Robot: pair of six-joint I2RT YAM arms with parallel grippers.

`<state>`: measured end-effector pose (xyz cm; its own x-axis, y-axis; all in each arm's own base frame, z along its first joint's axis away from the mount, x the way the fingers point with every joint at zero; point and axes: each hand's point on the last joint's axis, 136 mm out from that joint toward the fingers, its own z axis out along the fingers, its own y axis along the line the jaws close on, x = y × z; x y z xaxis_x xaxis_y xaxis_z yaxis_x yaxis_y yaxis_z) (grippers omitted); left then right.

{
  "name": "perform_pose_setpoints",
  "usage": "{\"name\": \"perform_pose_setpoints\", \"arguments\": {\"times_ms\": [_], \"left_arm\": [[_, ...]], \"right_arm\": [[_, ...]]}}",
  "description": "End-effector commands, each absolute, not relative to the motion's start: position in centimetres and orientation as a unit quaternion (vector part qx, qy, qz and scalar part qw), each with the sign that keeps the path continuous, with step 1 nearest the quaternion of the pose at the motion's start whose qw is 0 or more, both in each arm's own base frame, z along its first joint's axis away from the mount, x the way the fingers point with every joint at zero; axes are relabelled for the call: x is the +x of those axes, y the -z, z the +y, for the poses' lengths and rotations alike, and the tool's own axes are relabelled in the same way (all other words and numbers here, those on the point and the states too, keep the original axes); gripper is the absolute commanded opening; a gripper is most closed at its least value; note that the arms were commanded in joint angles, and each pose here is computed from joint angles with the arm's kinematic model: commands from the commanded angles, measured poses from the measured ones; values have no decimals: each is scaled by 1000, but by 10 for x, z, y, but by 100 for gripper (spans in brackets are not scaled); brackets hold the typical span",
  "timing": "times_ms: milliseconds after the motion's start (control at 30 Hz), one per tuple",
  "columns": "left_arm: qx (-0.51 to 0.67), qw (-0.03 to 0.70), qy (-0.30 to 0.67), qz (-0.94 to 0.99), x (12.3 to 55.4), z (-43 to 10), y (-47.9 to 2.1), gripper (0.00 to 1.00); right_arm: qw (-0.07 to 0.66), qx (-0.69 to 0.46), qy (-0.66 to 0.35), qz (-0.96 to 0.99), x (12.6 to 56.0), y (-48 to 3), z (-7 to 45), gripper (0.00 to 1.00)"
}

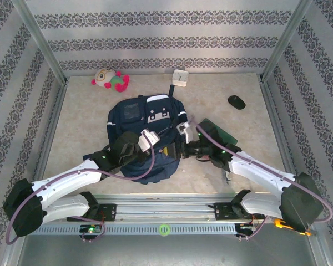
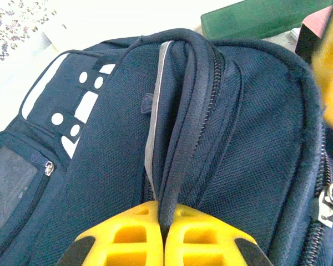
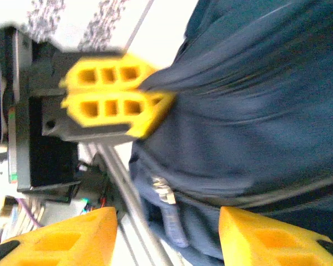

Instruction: Pack the student bag

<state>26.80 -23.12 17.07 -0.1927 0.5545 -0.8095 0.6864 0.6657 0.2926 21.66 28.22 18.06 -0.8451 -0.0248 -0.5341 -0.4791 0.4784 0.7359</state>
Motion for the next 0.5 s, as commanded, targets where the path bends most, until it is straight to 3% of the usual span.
{"name": "perform_pose_setpoints", "arguments": {"times_ms": [0, 467], "left_arm": [[391, 571, 96, 715, 272, -246, -219, 0], [415, 576, 122, 693, 263, -256, -222, 0]], "right_arm": [[230, -74, -492, 836, 228, -178, 268, 54], [183, 20, -576, 797, 261, -195, 291, 56]]}}
